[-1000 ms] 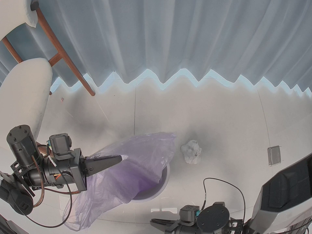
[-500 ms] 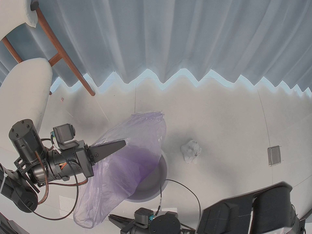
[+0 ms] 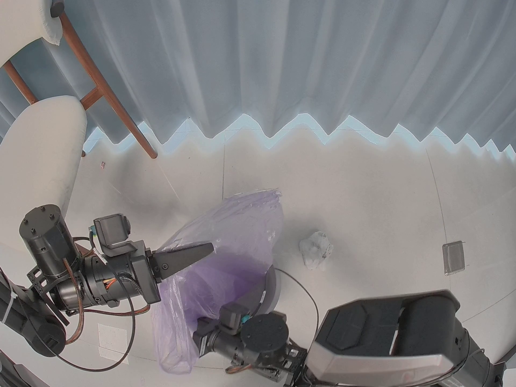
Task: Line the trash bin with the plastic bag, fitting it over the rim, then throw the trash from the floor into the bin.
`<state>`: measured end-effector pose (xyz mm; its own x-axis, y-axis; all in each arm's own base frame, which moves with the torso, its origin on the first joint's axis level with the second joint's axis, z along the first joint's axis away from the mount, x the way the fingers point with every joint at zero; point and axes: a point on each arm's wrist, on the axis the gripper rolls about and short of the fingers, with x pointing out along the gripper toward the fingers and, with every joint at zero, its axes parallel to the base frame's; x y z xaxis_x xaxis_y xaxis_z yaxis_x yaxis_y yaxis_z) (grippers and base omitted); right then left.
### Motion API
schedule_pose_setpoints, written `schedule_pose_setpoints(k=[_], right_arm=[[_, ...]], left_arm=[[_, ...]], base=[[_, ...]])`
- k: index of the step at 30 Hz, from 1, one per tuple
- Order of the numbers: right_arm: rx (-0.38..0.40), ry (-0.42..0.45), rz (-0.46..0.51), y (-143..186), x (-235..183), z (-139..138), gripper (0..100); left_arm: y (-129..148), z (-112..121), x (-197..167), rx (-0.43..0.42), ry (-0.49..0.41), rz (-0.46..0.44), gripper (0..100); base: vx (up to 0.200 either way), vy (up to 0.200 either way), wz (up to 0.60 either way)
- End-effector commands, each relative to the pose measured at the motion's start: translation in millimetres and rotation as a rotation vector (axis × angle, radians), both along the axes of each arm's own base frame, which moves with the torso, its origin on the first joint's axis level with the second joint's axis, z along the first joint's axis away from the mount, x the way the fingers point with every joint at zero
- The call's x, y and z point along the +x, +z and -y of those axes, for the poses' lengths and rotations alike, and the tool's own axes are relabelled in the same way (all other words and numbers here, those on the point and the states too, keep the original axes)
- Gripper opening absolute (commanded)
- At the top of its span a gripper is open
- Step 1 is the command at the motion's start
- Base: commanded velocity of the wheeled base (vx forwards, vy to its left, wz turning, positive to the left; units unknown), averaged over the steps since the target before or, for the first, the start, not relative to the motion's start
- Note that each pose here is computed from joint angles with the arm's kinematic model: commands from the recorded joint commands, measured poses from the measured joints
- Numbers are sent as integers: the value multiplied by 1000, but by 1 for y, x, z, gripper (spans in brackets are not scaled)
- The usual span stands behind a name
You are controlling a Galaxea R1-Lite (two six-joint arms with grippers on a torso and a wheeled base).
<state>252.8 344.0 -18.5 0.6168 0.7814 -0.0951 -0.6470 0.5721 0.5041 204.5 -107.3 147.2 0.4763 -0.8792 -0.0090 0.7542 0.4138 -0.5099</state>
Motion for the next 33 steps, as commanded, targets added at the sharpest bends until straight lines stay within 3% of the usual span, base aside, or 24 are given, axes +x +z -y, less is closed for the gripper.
schedule_pose_setpoints(k=[1,4,8,11,18,21,22,24,27,33], right_arm=[[25,-136,23,13,42,26,0],[8,-199,8,13,54,37,0],[-35,-176,-29,1,39,37,0],[-57,-109,-71,-1,10,29,0],[-28,46,-175,36,-56,32,0],[-109,213,-254,54,-111,69,0],[-112,218,-256,55,-112,71,0],[-117,282,-274,73,-131,102,0],[-62,242,-241,98,-130,128,0],[54,41,-147,144,-108,165,0]], left_arm=[[-1,-2,-3,-1,2,19,0],[-1,-2,-3,-5,5,27,0],[-4,-2,-4,1,2,15,0],[-9,-3,-5,19,2,4,0],[-27,-9,4,131,36,65,0],[-34,-13,7,165,51,75,0],[-34,-12,7,167,49,74,0],[-38,-13,4,189,43,79,0],[-43,-14,0,240,32,127,0],[-59,-14,-28,399,-62,276,0]], base=[[0,0,0],[0,0,0],[0,0,0],[0,0,0],[0,0,0],[0,0,0],[0,0,0],[0,0,0],[0,0,0],[0,0,0]])
